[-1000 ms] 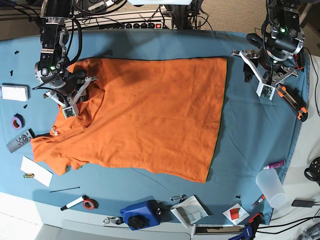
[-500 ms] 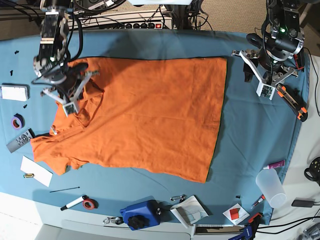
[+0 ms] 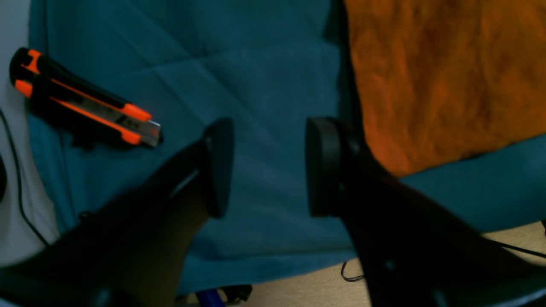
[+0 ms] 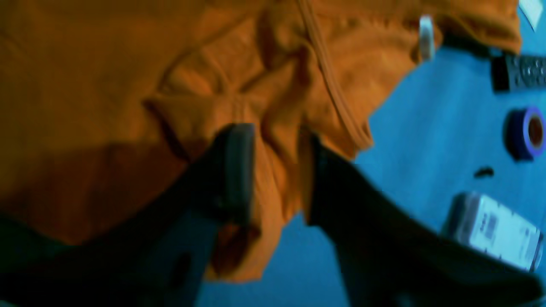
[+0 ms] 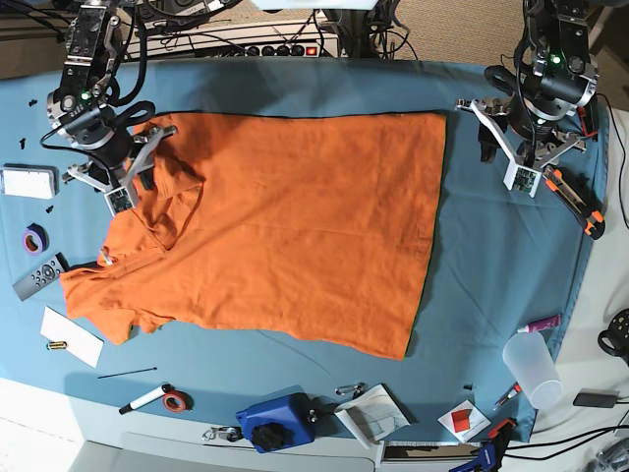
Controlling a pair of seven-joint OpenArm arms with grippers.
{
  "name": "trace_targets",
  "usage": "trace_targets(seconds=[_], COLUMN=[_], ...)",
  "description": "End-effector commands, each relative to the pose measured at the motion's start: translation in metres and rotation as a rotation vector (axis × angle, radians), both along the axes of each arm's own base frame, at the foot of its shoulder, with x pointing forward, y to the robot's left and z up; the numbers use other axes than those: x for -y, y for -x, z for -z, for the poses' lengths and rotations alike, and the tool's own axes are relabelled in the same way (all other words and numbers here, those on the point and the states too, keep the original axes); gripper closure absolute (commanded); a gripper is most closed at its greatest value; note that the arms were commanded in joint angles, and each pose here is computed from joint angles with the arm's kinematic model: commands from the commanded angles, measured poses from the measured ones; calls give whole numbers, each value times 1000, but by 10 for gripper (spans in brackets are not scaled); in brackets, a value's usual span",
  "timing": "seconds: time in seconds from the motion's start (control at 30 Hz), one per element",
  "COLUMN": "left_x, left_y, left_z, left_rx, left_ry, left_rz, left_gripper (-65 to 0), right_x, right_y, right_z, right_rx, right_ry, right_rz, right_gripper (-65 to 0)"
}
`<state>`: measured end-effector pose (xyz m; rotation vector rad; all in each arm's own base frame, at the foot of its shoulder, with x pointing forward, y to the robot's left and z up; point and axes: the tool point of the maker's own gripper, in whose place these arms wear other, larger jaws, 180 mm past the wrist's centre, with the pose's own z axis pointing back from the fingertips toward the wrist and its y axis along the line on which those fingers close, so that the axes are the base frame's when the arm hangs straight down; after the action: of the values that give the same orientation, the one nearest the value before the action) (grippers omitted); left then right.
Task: Layout the t-shirt on the table in an organized manner, then fold the t-shirt properly
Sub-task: 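Pull the collar and shoulder outward with the right gripper to flatten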
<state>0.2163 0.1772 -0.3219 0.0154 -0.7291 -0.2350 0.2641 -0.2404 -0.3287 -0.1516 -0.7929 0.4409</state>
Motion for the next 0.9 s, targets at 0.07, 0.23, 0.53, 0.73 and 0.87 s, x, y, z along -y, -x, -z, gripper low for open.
trace_targets(seconds=[0.07, 0.23, 0.53, 0.73, 0.87], left_x=[0, 0, 0, 0, 0], left_y=[-5, -5, -5, -5, -5], left_z=[-9, -9, -9, -9, -9], left_rx=[40, 39, 40, 40, 39], left_ry=[-5, -5, -5, -6, -6], left_rz=[8, 8, 8, 8, 8], left_gripper=[-284, -284, -284, -284, -284], right_x=[3, 9, 2, -8, -7], right_y=[-17, -33, -12, 7, 11], right_z=[-11, 23, 67, 77, 78], right_rx=[47, -57, -262, -384, -409], right_ry=[49, 26, 36, -35, -29], right_rz=[6, 60, 53, 60, 65], right_gripper=[-198, -198, -195, -75, -5])
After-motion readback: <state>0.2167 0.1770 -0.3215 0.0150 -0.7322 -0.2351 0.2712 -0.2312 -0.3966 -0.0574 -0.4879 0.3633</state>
